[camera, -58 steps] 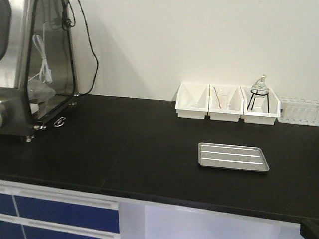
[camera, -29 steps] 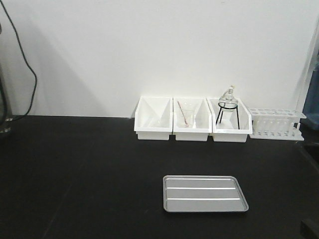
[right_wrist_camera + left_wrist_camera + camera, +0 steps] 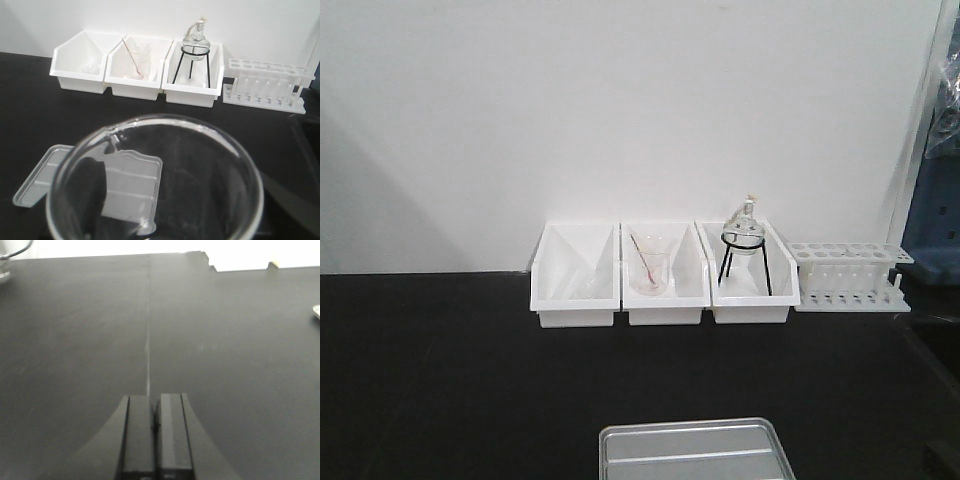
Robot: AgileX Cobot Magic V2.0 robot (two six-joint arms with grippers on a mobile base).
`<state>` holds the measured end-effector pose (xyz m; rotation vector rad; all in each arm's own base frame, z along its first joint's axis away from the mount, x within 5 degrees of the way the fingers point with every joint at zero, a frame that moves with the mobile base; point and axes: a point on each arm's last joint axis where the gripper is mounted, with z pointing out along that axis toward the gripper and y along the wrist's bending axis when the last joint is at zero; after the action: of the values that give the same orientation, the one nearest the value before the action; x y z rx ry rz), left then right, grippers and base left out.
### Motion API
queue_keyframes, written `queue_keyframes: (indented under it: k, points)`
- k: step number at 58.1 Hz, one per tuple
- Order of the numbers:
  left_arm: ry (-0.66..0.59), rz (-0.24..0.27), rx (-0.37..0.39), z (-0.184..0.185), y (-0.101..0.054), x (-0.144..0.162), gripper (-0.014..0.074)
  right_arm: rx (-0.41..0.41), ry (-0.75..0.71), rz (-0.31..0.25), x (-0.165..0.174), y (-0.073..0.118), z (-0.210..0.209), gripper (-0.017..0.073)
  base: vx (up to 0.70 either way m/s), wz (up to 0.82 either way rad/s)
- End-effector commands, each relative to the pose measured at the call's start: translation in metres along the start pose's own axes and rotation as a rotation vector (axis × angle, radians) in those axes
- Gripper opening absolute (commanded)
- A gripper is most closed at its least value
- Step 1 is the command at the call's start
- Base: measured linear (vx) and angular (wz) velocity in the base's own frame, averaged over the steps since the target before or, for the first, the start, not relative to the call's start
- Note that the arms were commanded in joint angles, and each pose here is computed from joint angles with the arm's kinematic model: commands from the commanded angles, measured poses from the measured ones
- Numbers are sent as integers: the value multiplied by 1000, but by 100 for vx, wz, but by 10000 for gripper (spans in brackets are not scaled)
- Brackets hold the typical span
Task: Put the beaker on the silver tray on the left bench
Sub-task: 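Lower the held beaker toward the silver tray with the right gripper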
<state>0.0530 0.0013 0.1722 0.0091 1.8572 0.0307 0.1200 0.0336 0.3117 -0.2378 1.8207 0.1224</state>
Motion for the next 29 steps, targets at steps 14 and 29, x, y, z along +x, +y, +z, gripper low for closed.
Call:
queue_keyframes:
  k: [14, 29]
  points:
    - [-65, -1, 7, 2, -1, 1, 1, -26, -88, -23, -16, 2, -3, -8, 14, -3]
    - [-65, -1, 7, 2, -1, 1, 1, -26, -88, -23, -16, 2, -3, -8, 2, 0]
